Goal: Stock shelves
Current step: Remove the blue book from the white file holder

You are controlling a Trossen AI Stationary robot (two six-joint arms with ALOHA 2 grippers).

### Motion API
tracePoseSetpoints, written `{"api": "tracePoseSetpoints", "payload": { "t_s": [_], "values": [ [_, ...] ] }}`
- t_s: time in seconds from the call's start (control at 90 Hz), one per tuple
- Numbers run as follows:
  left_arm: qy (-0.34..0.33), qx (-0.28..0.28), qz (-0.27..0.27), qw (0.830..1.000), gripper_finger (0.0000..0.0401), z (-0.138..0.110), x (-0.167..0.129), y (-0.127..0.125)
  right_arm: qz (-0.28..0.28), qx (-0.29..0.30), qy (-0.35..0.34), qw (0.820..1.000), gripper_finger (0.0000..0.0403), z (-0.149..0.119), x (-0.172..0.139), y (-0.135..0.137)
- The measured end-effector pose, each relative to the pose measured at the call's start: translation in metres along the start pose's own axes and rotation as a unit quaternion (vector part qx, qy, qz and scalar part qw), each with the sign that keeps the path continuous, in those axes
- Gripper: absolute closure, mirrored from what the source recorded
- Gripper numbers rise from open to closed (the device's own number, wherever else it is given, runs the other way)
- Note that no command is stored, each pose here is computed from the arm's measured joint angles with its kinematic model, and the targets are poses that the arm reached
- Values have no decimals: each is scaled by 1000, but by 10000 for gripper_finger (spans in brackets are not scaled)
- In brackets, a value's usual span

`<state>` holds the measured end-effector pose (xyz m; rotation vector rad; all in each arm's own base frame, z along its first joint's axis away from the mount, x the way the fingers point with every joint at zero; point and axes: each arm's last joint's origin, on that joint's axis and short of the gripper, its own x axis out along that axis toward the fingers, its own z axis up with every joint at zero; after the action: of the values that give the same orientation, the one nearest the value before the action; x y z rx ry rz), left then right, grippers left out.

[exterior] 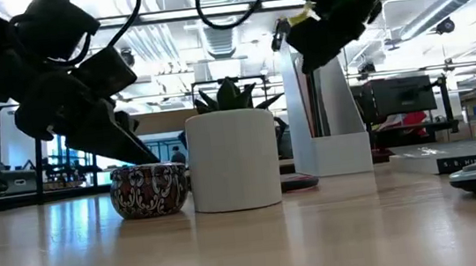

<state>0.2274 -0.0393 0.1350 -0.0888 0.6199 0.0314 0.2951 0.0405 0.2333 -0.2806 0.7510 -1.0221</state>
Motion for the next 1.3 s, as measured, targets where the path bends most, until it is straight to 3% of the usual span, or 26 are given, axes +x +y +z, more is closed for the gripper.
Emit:
{"api": "tracePoseSetpoints", "payload": {
  "t_s": [0.511, 0.767, 1.022, 1.3],
  "values": [
    [0, -2, 0, 1000, 255, -1, 0, 0, -70, 23, -33, 997, 266, 5, 8, -11],
    [0, -2, 0, 1000, 246, -1, 0, 0, -80, 120, -34, 989, 327, 6, 16, -15],
    [-1, -2, 0, 1000, 248, -1, 0, 0, -62, 175, -2, 983, 385, 9, 24, -19],
    [0, -2, 0, 1000, 261, -2, 0, 0, -25, 149, 18, 988, 398, 24, 7, -32]
  ]
}}
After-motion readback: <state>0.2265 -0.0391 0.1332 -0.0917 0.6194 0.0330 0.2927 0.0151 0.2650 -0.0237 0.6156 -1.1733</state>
